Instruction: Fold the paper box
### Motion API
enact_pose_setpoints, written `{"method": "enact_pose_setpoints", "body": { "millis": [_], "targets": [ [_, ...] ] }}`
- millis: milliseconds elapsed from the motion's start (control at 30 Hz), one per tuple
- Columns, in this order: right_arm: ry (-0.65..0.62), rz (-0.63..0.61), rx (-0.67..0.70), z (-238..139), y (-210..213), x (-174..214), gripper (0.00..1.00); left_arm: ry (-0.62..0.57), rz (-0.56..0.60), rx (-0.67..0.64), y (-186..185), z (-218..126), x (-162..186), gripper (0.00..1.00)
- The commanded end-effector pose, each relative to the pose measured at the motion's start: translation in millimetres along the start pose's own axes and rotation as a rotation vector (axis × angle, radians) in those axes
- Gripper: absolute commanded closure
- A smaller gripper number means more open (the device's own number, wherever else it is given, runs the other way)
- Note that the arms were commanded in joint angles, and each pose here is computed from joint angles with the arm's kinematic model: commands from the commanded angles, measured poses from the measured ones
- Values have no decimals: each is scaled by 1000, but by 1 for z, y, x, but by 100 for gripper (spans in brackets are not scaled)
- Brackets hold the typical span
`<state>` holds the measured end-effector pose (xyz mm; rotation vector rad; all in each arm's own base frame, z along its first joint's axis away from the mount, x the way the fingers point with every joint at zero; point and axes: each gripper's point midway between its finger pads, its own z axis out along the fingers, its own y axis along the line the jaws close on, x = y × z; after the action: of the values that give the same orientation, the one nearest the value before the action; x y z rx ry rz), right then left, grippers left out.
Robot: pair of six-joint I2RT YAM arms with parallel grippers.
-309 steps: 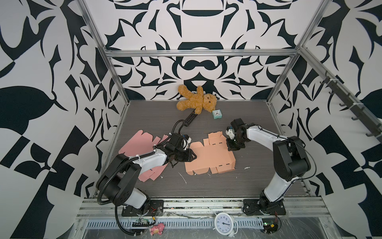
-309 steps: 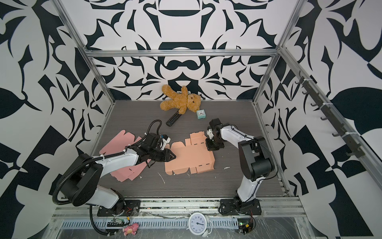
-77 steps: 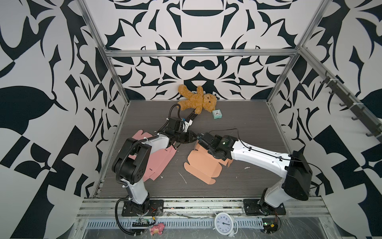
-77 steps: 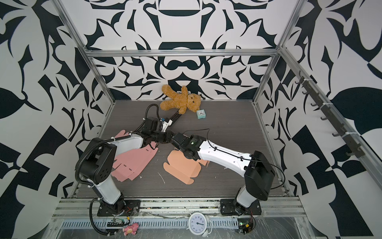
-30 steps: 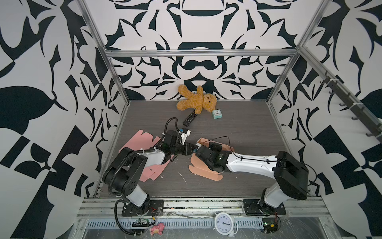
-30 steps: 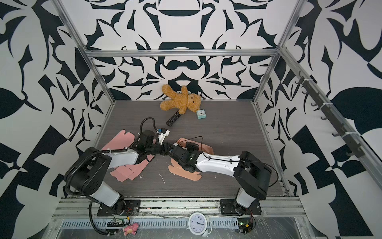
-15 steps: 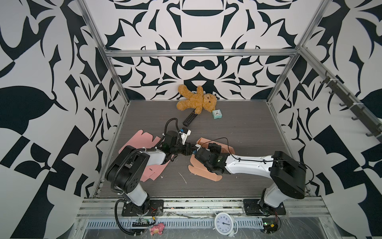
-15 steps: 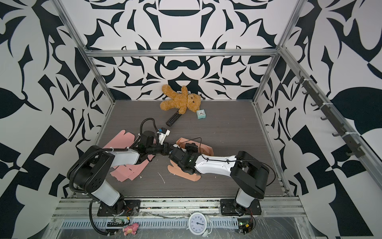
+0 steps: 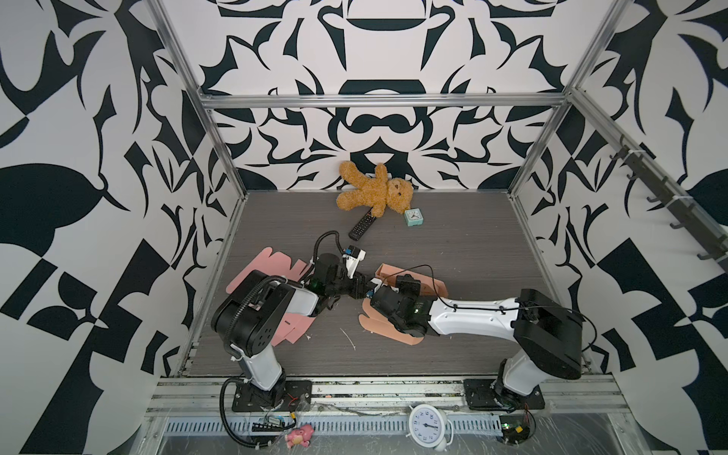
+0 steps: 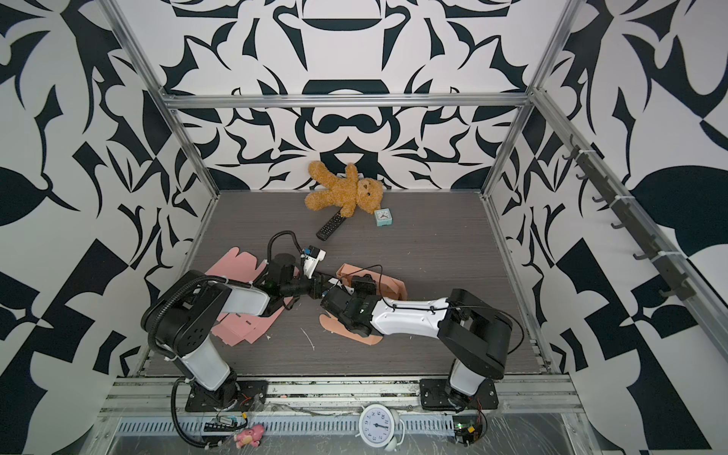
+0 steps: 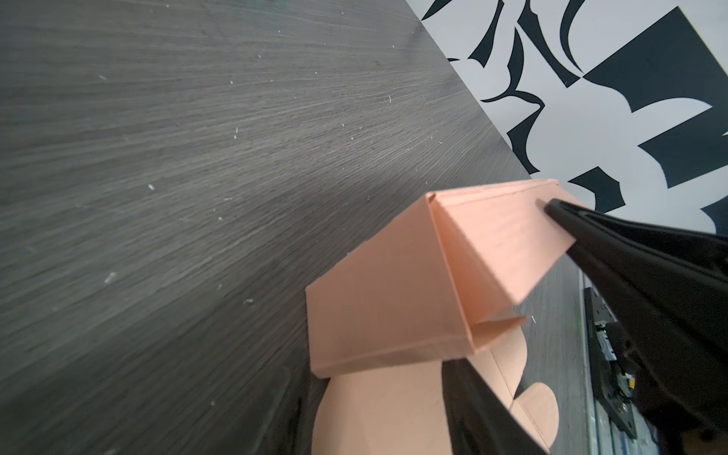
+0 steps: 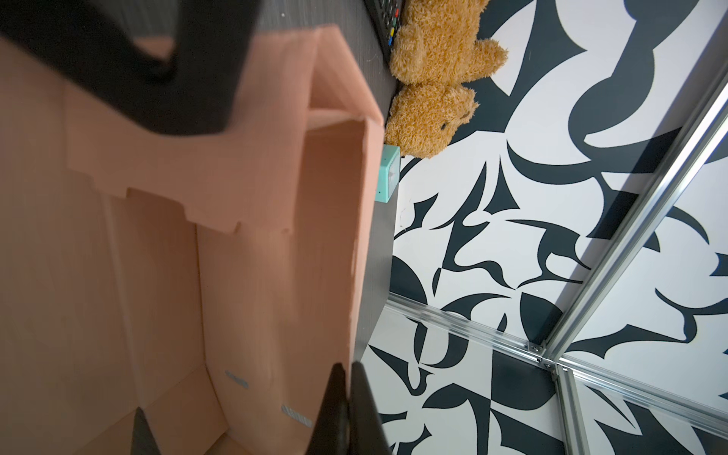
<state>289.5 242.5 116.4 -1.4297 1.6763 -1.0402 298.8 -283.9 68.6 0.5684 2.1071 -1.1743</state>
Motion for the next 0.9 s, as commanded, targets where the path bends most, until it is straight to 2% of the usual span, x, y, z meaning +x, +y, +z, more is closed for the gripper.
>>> {"method": "enact_pose_setpoints", "body": {
  "millis": [0,333,867],
  "targets": [
    [-14,-27,-3,-4,7,-4,100,-45,30,35,-4,2,-5,44],
    [-35,-10,-11,-9,5,-8,100,-84,47,46,1,10,-9,49],
    [-50,13,-37,-11,6,-10,100,-185,203,-43,-6,10,-19,48]
  ]
}}
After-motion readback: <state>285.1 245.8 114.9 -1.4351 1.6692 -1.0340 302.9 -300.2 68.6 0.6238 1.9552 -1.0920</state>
